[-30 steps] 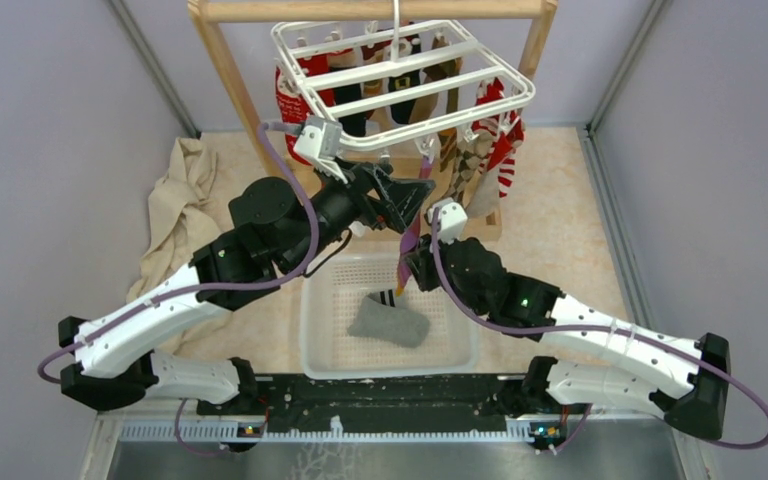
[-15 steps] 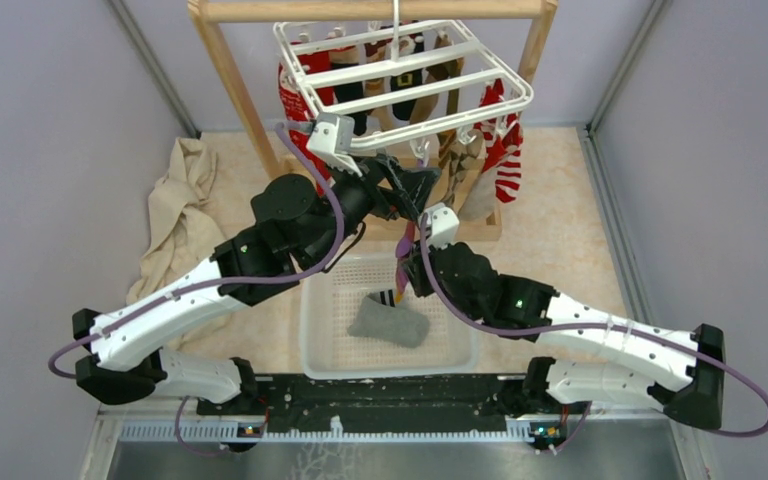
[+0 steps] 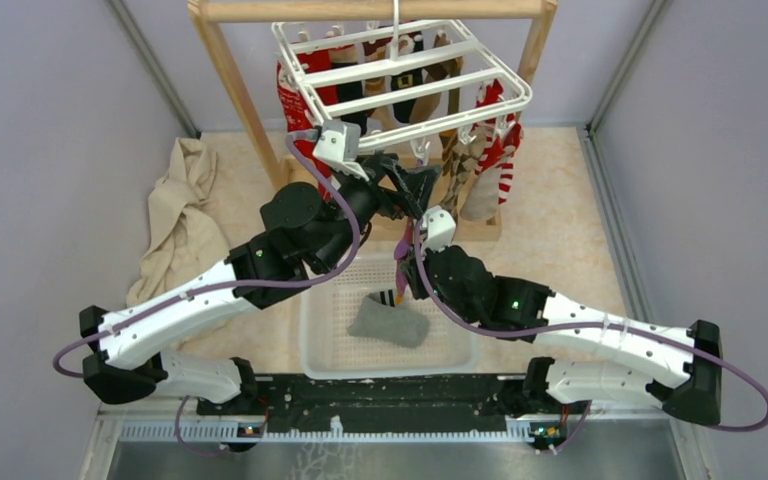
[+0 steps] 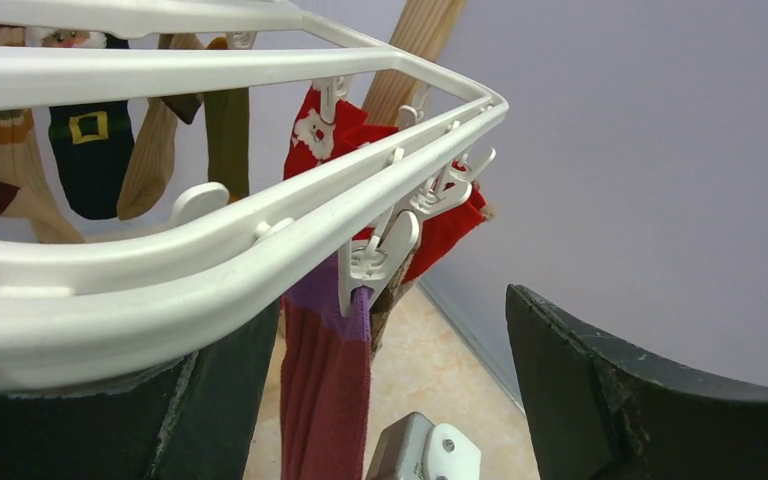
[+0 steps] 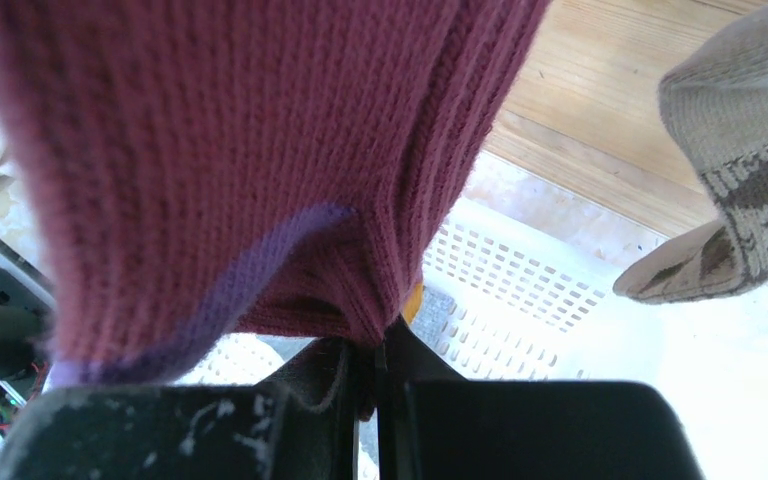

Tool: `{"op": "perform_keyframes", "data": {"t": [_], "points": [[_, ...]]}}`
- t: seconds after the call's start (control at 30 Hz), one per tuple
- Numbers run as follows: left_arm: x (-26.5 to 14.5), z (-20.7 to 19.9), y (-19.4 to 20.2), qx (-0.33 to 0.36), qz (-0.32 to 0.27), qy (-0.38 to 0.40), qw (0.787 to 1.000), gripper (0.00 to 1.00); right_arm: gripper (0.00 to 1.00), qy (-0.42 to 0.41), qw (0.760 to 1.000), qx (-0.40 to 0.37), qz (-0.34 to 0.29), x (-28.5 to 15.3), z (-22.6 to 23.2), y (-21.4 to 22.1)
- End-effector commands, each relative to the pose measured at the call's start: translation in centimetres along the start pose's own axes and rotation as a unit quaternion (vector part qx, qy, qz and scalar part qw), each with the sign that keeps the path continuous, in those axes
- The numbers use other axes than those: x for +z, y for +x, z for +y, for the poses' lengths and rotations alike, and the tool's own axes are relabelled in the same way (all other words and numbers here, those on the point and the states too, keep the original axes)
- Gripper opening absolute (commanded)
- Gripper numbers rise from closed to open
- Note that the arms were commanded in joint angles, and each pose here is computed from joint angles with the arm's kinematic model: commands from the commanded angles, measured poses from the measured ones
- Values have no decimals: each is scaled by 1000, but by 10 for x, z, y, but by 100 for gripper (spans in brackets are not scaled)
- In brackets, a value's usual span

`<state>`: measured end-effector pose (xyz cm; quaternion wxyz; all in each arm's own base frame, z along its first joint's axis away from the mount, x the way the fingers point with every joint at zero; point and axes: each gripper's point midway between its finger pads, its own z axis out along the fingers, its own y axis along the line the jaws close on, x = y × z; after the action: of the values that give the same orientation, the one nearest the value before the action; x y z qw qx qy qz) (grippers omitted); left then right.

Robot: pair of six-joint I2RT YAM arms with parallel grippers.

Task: Remove the socks clipped to the hanger
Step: Remove the sock from the hanger.

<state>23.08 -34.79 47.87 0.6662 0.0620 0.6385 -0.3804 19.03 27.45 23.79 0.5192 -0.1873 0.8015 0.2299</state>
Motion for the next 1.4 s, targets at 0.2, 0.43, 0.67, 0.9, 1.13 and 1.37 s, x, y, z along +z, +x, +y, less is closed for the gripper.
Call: {"op": "perform_keyframes", "data": {"t": [0.2,0.43,0.67,0.9,1.13,1.37], "points": [[9,9,-3,42,-49,-14,998,88,0,-5,1000,13,-26,-2,11,-25],[14,8,15,54,-40,-13,998,83,0,-8,1000,10,-24,1,14,-22],[10,-2,24,108,-48,-9,993,88,0,-7,1000,4,-19,2,13,-16],[0,-12,34,146,-52,-11,988,90,0,-6,1000,-2,-17,2,11,-10],[6,-14,40,160,-56,-17,985,94,0,-10,1000,-7,-12,1,9,-3],[18,-22,38,152,-61,1,987,96,0,-9,1000,-9,-11,-1,7,-2]]}}
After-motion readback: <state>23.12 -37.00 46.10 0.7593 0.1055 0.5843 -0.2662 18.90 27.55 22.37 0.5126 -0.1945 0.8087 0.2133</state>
